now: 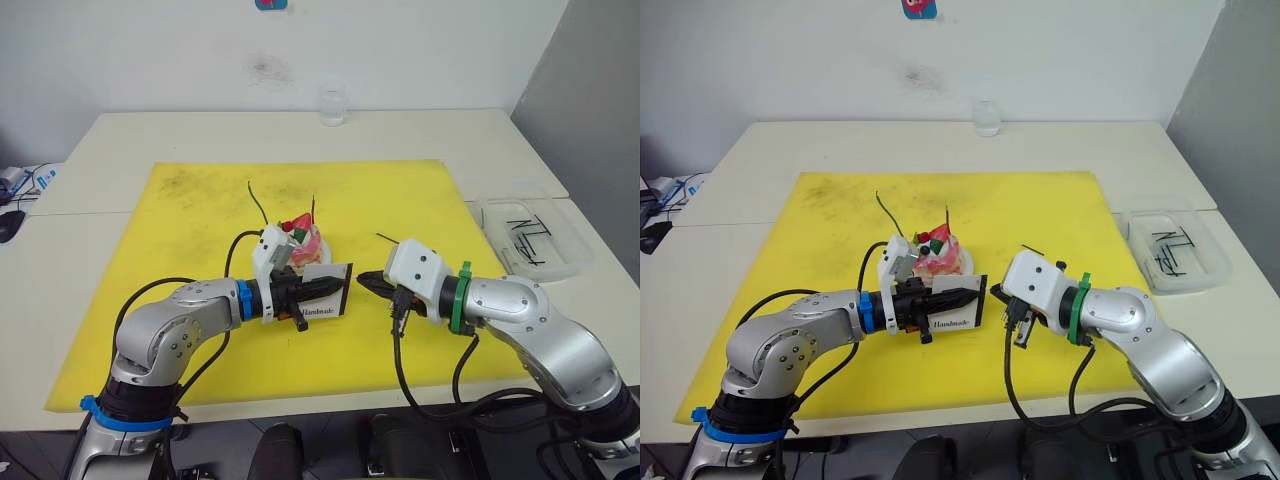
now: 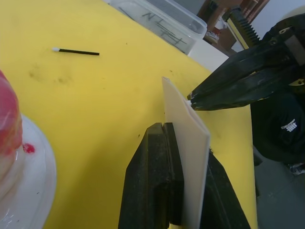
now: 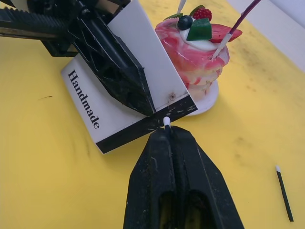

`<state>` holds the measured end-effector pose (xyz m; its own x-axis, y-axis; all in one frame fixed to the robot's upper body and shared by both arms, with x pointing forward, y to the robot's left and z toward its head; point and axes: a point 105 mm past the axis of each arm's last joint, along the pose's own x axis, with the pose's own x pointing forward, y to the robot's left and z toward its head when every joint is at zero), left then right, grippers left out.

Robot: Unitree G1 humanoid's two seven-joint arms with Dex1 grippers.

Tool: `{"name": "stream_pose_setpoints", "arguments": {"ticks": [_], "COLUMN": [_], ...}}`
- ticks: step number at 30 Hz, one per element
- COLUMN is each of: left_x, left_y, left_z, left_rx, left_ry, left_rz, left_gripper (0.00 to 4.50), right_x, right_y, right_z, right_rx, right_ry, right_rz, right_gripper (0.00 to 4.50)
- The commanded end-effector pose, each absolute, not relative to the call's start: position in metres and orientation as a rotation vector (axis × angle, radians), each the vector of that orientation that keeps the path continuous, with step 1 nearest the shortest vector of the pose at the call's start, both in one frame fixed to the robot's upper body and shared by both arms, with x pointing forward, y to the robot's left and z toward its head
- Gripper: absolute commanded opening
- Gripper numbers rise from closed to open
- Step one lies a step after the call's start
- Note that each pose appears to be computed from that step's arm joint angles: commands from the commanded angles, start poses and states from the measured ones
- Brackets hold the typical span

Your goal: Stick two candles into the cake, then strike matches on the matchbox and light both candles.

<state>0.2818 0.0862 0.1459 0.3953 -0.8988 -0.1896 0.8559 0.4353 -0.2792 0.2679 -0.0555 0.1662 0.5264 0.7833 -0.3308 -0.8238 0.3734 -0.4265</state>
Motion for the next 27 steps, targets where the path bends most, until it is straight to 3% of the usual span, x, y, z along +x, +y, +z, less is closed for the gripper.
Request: {"name": "stream_pose_setpoints", "arguments": {"ticks": [1, 22, 27], "left_x": [0.276, 0.266, 0.259], "left_y": [0.081, 0.073, 0.068], "left_z": [0.156, 0.155, 0.151], "left_rx": [-0.132, -0.135, -0.139], "left_ry": [0.299, 0.313, 0.342], "left_rz": [-1.159, -1.225, -1.266], "left_gripper": [0.00, 0.00, 0.00], "right_x": [0.267, 0.266, 0.273], "right_y": [-0.051, -0.044, -0.040], "right_z": [0.173, 0.168, 0.182], "right_rx": [-0.610, -0.602, -0.572], "right_ry": [0.036, 0.038, -0.031], "right_rz": [1.035, 1.046, 0.996], "right_gripper": [0.03, 0.03, 0.03]}}
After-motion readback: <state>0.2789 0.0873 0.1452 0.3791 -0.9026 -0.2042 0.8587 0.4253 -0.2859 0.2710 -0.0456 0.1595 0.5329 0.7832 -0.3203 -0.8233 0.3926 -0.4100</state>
